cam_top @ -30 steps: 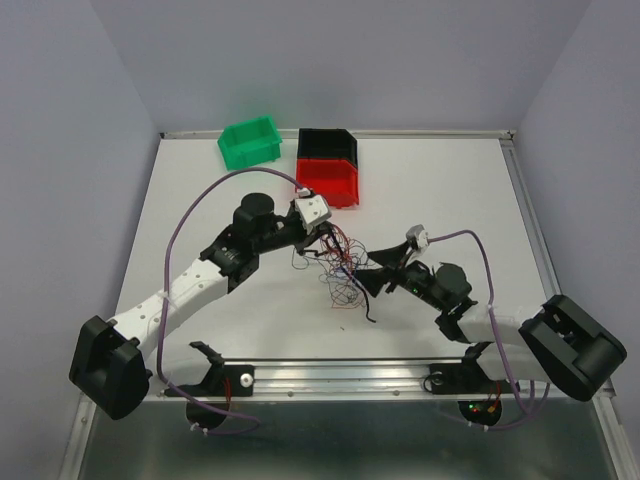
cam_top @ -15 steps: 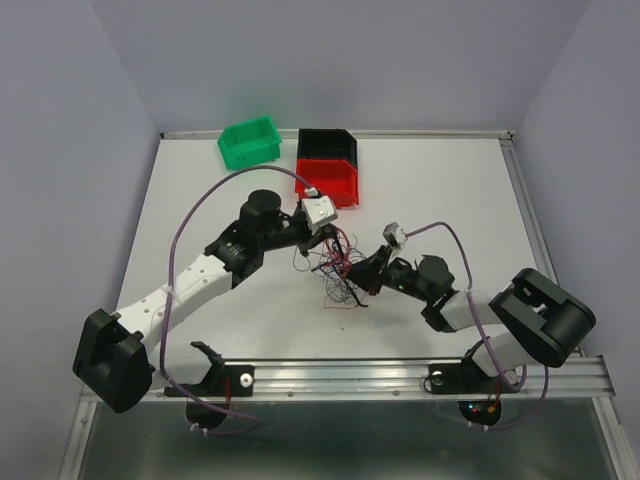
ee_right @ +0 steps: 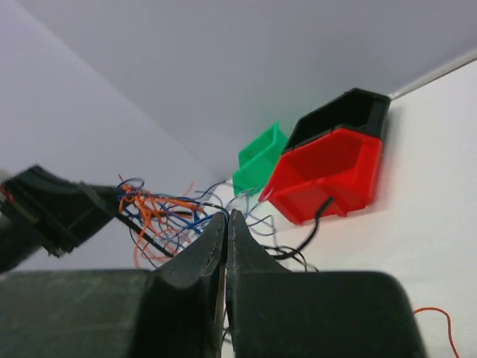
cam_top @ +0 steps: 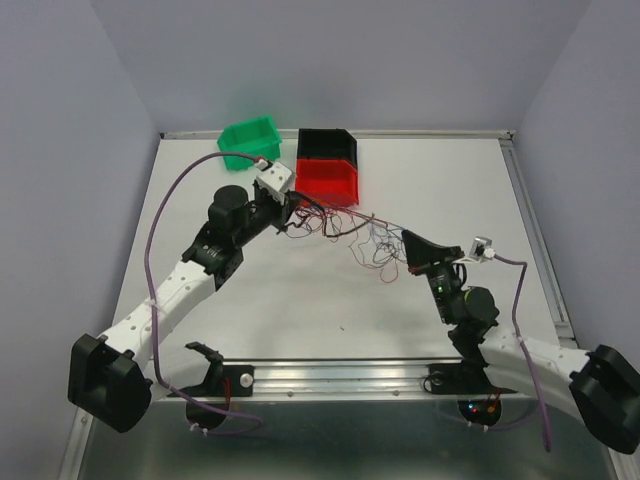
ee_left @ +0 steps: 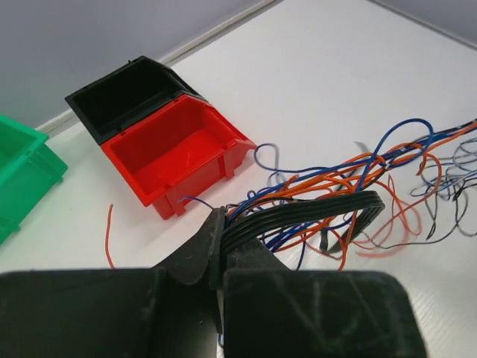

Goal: Untangle the cables

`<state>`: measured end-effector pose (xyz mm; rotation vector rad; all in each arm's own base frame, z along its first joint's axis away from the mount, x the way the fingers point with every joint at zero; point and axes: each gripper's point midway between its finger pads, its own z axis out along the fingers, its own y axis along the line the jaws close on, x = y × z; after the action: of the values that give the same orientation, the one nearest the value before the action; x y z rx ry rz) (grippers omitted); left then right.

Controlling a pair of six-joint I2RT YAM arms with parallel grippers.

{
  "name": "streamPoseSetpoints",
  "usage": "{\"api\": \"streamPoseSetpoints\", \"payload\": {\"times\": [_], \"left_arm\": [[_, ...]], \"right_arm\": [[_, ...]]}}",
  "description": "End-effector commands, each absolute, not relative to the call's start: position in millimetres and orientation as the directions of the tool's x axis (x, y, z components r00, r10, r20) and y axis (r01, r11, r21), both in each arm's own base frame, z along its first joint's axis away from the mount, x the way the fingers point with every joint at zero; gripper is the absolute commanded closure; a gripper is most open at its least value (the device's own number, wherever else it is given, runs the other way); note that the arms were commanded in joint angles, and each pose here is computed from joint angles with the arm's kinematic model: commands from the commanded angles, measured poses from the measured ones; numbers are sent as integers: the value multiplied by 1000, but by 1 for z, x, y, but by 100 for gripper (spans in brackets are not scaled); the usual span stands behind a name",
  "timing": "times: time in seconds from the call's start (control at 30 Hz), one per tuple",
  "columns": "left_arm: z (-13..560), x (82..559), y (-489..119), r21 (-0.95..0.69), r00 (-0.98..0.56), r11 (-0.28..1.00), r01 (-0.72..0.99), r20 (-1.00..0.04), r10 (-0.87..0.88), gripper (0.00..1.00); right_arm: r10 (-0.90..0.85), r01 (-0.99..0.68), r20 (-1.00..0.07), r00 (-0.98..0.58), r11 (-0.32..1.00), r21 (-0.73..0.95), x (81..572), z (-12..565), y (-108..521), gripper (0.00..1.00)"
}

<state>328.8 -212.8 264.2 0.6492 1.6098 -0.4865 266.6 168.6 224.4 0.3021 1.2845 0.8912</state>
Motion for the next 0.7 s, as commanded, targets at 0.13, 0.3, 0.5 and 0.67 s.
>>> {"api": "streamPoseSetpoints", "payload": {"times": [0.13,0.3,0.5,0.67], "left_arm": [[341,364,-109,-22,122,980,196,-992,-46,98],[345,350,-134,14,150,935,355,-988,-42,93],[325,332,-191,87,118,763,640,-993,15,85],[325,329,-193,99,122,750,654,-992,25,85]], "right_arm": [[688,309,-678,258,606,733,255,150,29,99],[669,277,-693,269,635,721,245,163,20,99],[621,151,-774,126,759,633,252,185,54,72],[560,183,-827,52,809,559,263,178,66,56]]}}
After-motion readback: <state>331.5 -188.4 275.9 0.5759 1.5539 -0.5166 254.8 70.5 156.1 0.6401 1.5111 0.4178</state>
